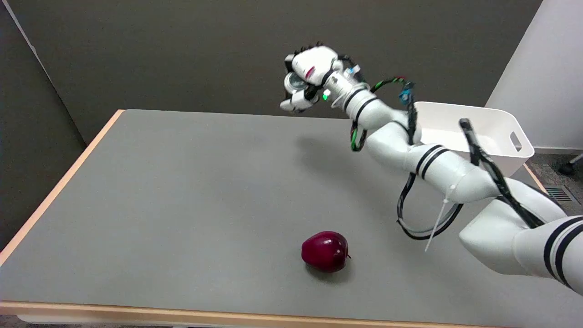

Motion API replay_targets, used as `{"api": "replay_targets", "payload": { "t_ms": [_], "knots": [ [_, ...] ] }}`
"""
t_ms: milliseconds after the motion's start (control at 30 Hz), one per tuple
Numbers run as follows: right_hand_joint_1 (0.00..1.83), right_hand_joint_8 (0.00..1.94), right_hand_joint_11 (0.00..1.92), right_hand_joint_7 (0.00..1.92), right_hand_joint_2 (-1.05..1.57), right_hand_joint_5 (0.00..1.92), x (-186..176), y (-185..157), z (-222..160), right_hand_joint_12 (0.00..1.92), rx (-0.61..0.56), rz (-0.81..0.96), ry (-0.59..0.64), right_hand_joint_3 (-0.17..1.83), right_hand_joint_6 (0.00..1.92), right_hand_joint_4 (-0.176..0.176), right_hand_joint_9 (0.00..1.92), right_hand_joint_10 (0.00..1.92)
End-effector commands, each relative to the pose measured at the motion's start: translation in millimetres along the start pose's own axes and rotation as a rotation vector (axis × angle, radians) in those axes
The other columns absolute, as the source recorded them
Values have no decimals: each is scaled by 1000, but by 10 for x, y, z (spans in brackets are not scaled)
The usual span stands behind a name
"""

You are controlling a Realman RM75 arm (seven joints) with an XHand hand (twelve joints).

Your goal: Place the black can into the white box.

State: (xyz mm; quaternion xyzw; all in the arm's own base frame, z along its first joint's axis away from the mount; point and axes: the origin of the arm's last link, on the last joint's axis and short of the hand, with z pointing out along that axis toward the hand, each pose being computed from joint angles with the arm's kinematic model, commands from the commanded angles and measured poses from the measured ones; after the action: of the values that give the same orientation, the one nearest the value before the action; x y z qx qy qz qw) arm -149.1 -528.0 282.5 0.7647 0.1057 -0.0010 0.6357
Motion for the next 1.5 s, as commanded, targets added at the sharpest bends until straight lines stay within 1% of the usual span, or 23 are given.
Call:
{"api": "replay_targets", "payload": {
  "t_ms": [33, 100, 200, 300, 433, 533, 667, 867, 1000, 1067, 1233, 1300, 1367, 1433, 1500],
  "knots": [
    [1190, 1505, 593, 754, 1038, 702, 591, 1385, -709, 1786, -323, -109, 104, 463, 1477, -176, 864, 1514],
    [1190, 1505, 613, 754, 1036, 702, 522, 1647, -1033, 1793, -402, -12, 146, 467, 1478, -176, 867, 1518],
    [1192, 1500, 635, 759, 1030, 705, 418, 1909, -1469, 1818, -499, 72, 201, 474, 1475, -176, 881, 1527],
    [1193, 1499, 640, 760, 1028, 706, 361, 2075, -1780, 1836, -575, 95, 222, 478, 1475, -176, 893, 1539],
    [1193, 1501, 645, 761, 1023, 707, 232, 2347, -2298, 1851, -703, 149, 240, 488, 1477, -176, 900, 1548],
    [1194, 1501, 656, 763, 1018, 709, 122, 2470, -2579, 1851, -764, 155, 225, 496, 1477, -176, 901, 1552],
    [1194, 1500, 661, 764, 1016, 710, 12, 2555, -2827, 1853, -816, 179, 225, 498, 1476, -176, 904, 1554],
    [1195, 1500, 672, 767, 1010, 713, -17, 2666, -3023, 1859, -875, 166, 211, 510, 1476, -176, 909, 1558],
    [1195, 1504, 677, 766, 1007, 712, -106, 2673, -3003, 1854, -864, 158, 166, 516, 1479, -176, 909, 1560],
    [1194, 1506, 679, 766, 1006, 712, -168, 2657, -2953, 1851, -844, 153, 130, 520, 1481, -176, 912, 1563],
    [1194, 1509, 680, 765, 1004, 711, -328, 2542, -2641, 1850, -748, 124, 40, 525, 1483, -176, 912, 1568],
    [1194, 1509, 680, 765, 1004, 711, -383, 2491, -2523, 1850, -727, 159, 28, 525, 1483, -176, 912, 1569],
    [1194, 1510, 680, 765, 1004, 711, -437, 2437, -2428, 1850, -714, 233, 25, 526, 1484, -176, 912, 1570],
    [1192, 1492, 657, 757, 1043, 703, -448, 2422, -2362, 1832, -709, 297, 28, 447, 1470, -176, 909, 1541],
    [657, 683, 273, 515, 679, 314, -471, 2392, -2286, 1460, -689, 331, 2, 837, 650, 32, 467, 1017]
  ]
}}
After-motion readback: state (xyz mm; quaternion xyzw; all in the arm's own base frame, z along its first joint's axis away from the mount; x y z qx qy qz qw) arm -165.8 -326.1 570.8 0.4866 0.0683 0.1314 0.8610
